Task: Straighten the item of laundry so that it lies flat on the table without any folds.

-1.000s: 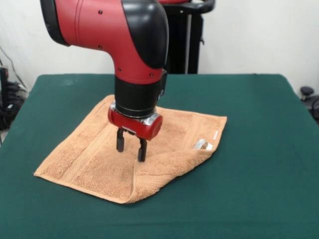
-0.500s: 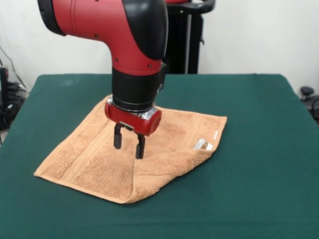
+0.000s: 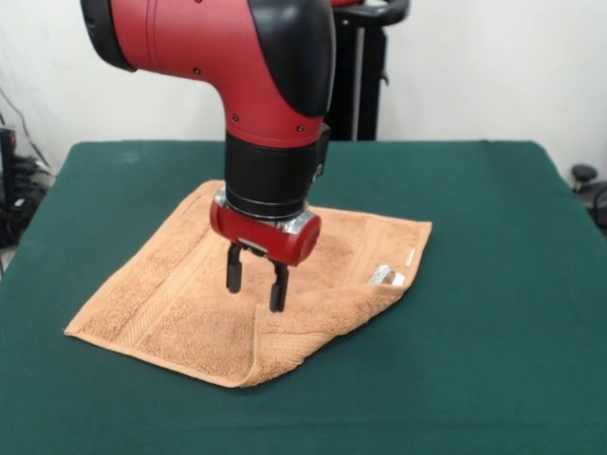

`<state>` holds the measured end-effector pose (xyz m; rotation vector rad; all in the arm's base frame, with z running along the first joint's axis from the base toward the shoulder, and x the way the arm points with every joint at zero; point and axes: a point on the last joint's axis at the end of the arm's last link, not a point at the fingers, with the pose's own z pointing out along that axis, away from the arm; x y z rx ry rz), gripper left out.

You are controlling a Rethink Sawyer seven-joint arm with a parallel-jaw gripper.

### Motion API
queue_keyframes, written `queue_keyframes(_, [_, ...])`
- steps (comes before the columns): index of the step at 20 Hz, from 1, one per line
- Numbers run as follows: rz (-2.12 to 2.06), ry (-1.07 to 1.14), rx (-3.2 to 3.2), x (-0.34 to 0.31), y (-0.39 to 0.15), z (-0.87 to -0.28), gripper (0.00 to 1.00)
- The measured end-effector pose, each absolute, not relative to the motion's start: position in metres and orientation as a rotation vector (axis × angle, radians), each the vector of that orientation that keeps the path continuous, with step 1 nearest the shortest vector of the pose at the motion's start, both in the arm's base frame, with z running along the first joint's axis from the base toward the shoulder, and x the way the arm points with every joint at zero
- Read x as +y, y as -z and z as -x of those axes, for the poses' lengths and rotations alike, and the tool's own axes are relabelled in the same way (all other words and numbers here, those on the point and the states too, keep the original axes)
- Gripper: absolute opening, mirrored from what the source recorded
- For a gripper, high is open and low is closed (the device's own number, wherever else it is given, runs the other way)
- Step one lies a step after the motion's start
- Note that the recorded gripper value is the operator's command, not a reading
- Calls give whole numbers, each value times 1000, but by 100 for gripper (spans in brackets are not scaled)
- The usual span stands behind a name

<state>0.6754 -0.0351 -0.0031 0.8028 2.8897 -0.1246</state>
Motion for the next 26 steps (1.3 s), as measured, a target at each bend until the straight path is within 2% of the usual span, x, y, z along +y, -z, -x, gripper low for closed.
queue_keyframes(19, [-793, 122, 2887, -31, 5, -680, 100])
queue_keyframes(26, [-816, 125, 2921, -35, 29, -667, 100])
